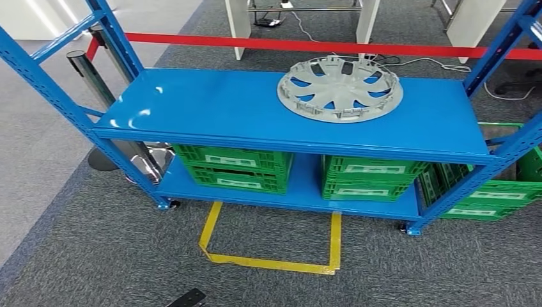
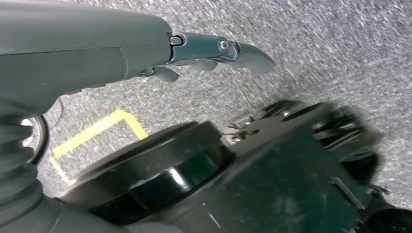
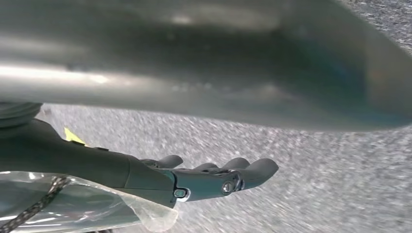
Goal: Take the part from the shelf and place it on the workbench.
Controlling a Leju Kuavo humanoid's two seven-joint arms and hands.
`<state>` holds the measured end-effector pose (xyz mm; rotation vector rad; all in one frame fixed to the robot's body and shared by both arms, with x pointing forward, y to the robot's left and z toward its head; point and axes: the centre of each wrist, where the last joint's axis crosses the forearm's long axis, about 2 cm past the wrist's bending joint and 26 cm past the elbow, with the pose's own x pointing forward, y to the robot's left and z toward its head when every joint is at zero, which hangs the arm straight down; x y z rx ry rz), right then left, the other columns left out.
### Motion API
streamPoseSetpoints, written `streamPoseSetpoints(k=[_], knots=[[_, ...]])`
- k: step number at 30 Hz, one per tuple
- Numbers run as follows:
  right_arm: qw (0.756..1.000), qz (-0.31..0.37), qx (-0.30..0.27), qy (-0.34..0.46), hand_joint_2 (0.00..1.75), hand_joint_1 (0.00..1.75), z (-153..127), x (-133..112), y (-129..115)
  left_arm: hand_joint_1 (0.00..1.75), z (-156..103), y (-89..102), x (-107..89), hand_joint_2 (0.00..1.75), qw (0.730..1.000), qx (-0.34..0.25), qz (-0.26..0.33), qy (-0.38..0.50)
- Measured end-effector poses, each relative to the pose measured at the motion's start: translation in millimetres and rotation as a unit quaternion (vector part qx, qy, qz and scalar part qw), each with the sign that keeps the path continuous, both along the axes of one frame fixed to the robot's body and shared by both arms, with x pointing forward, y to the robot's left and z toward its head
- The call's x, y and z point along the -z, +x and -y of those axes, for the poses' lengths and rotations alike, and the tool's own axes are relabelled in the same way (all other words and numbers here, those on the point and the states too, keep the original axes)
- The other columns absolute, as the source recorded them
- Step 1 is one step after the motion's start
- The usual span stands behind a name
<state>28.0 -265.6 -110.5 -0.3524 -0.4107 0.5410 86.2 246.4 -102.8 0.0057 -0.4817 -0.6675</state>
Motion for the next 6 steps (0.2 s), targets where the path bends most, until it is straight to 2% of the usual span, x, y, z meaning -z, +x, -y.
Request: streamPoseSetpoints(k=[3, 5, 6], knots=[[1.000, -0.001, 0.000, 0.000, 0.00, 0.00, 0.0, 0.1, -1.0, 0.00, 0.0, 0.3, -0.1, 1.75, 1.000, -0.001, 0.000, 0.000], [1.000, -0.001, -0.001, 0.000, 0.87, 0.00, -1.0, 0.1, -1.4, 0.00, -1.6, 0.5, 0.0, 1.75, 1.000, -0.001, 0.001, 0.001], [1.000, -0.001, -0.002, 0.000, 1.16, 0.00, -1.3, 0.0, -1.4, 0.00, -2.2, 0.6, 0.1, 1.75, 1.000, -0.001, 0.001, 0.002]])
